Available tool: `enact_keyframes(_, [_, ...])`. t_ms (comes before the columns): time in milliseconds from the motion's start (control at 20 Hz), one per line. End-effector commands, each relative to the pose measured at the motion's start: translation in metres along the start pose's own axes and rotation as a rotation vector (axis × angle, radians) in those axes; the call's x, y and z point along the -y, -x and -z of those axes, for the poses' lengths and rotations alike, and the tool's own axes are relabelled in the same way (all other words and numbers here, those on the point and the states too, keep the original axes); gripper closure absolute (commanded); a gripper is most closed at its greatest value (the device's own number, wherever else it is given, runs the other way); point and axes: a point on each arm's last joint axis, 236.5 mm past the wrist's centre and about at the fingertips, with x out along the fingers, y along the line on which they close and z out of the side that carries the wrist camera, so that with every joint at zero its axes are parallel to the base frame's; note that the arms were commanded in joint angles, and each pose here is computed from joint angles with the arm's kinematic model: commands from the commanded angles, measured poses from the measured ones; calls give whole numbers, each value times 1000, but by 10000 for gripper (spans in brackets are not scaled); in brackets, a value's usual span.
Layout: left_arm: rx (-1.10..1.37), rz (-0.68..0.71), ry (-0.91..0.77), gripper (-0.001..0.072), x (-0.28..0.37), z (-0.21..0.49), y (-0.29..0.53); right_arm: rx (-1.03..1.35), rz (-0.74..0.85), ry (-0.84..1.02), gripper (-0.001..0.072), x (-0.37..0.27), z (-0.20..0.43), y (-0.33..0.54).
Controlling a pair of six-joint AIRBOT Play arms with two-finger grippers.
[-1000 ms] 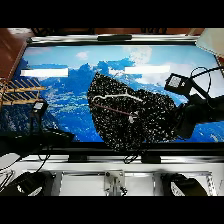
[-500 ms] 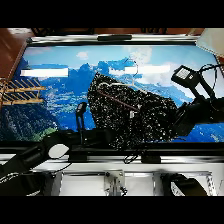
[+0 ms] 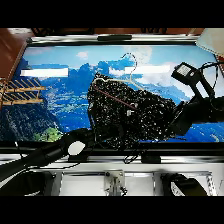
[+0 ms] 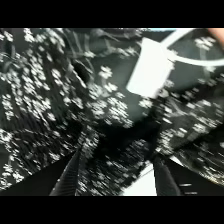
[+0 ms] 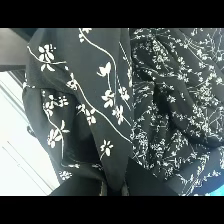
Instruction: Fold the shirts.
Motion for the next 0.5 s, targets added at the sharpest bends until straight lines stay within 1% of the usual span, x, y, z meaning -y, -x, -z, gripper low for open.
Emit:
enact_keyframes(0, [20,-27,17,171,-13,-8,-9,7,-6,-8,644,-2,-1,0])
enact_keyframes(150, [15,-53,23,180,-25,-7,-16,6,-7,-12,644,-2,-1,0])
enact_keyframes(200, [10,-62,24,233,-29,-5,-18,7,-7,-13,644,-2,-1,0])
enact_keyframes(250, [8,-69,25,257,-32,-4,-21,7,-7,-17,644,-2,-1,0])
enact_keyframes(400, [51,-59,25,262,-32,-13,-25,7,-7,-22,644,-2,-1,0])
enact_keyframes(450, [80,-45,25,360,-29,-20,-24,7,-6,-23,644,-2,-2,0])
